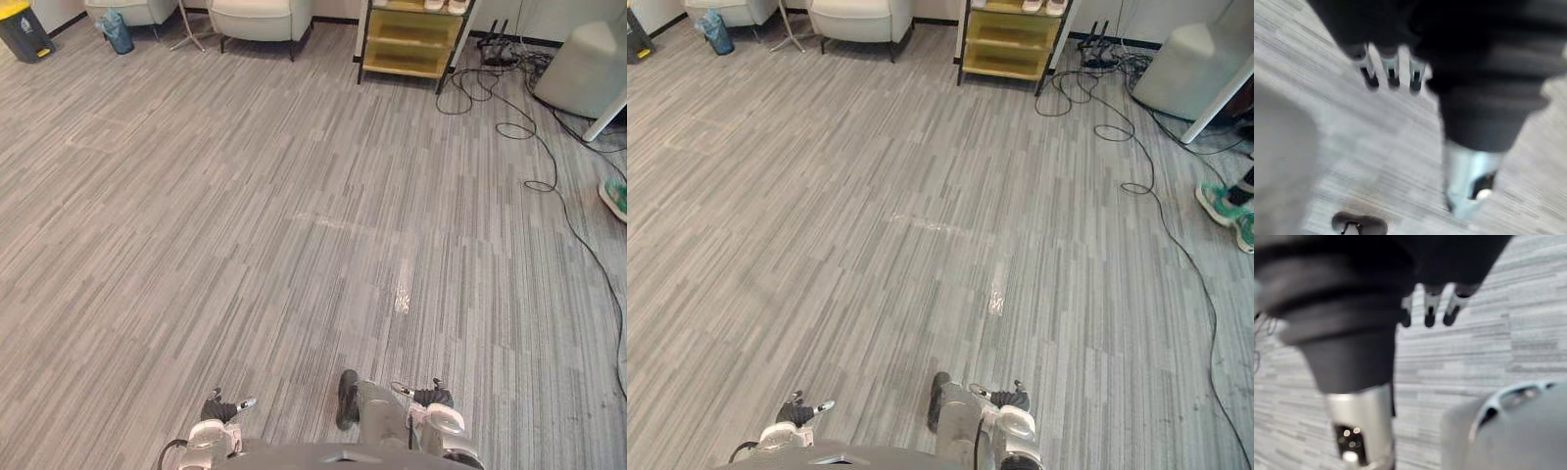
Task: Pick up cushions and gather them together orderly.
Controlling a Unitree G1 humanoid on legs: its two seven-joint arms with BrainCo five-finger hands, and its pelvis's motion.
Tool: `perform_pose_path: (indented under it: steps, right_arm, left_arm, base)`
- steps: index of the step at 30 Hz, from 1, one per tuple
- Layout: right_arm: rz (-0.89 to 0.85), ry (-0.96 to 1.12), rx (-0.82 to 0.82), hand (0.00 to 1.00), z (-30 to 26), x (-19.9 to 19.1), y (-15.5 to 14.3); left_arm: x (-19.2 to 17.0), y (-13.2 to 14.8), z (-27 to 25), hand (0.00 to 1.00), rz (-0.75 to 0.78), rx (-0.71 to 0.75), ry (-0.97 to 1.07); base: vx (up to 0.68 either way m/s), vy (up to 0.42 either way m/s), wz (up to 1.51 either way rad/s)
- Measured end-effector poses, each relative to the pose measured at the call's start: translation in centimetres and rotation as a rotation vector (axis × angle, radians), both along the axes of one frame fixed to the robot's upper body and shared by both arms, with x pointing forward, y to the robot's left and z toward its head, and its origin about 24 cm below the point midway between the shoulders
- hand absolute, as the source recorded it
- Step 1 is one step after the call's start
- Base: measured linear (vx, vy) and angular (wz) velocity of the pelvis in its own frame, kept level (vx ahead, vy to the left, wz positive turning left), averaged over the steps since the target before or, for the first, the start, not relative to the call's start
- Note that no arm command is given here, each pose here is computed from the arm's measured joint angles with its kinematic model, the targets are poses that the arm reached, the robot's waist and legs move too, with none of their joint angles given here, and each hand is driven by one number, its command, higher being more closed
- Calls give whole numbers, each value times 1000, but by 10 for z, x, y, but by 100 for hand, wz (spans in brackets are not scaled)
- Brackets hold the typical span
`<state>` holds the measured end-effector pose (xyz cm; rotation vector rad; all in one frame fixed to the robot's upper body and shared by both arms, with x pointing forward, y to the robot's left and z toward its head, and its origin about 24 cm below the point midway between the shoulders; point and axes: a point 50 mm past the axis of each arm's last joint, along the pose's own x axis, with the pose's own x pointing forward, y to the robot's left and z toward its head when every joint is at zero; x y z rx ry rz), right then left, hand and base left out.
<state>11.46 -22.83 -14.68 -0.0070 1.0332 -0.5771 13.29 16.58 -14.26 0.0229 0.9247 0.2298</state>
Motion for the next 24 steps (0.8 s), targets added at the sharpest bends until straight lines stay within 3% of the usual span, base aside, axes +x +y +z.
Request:
perform_pose_path:
  steps: [9,14,24]
  right_arm:
    - [-45,66,39,0,-9,-20,10]
    - [-30,33,55,0,-7,-11,11]
    - [-15,23,24,0,-4,-6,1]
  left_arm:
    - [5,15,2,0,3,32,-14]
    - [-7,27,-4,0,-11,68,52]
    - [-26,34,-11,0,-11,83,132]
  base:
    - [463,194,-58]
    - [442,144,-16]
    - [285,-96,21]
